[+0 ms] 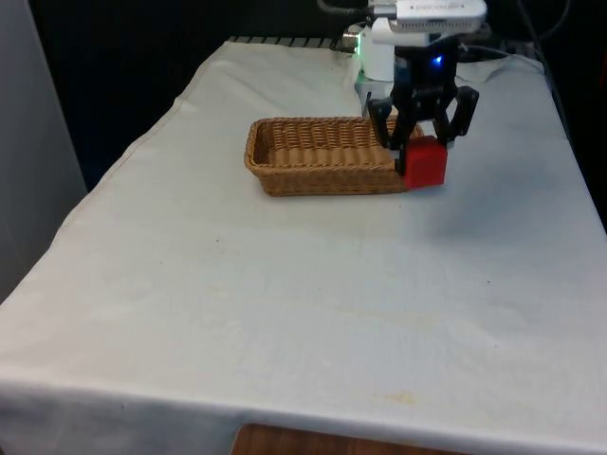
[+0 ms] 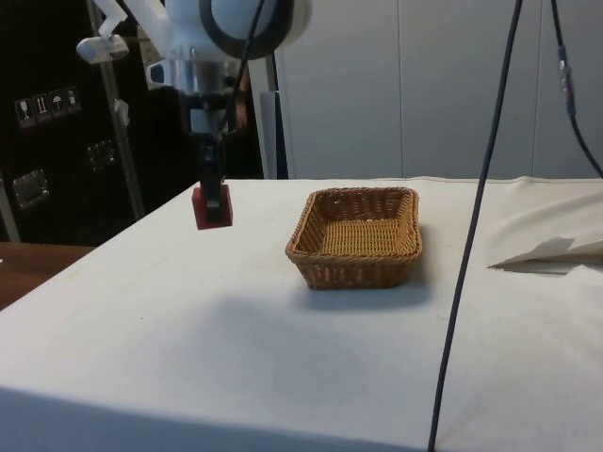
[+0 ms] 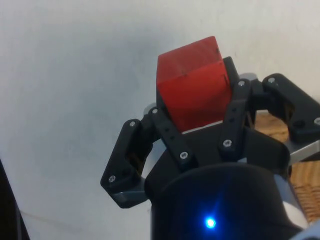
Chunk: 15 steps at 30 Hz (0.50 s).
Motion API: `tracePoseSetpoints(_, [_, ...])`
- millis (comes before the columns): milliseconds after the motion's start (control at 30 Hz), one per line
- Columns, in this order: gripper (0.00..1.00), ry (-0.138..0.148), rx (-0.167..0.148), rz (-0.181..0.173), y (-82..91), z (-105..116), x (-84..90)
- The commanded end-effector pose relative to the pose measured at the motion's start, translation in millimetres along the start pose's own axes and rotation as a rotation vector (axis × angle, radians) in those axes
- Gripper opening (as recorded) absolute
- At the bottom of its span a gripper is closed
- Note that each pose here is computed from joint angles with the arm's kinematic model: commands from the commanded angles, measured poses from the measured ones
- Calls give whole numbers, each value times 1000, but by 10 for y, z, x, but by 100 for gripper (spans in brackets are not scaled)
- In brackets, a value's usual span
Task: Pick up the cube and place it into the basket.
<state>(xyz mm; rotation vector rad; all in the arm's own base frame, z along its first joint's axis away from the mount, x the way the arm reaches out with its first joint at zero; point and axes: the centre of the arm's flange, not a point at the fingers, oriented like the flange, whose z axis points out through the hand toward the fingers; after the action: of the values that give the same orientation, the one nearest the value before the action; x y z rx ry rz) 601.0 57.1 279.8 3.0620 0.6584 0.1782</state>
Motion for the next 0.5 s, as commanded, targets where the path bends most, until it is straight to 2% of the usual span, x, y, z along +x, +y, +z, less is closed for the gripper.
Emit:
tracePoseSetpoints(0, [0,4,1,-2,0,-50,-36])
tracePoseSetpoints(33, [0,2,-2,1,4,-31,-23])
tracePoseSetpoints(333, [0,7,-10,1,32,-233,-311])
tracePoseSetpoints(367, [0,-1,-9,2,27,-203,-275])
tracePoseSetpoints(400, [0,8,-11,1,35,-249,-334])
tracePoseSetpoints(467, [0,8,-13,2,43,-284,-391])
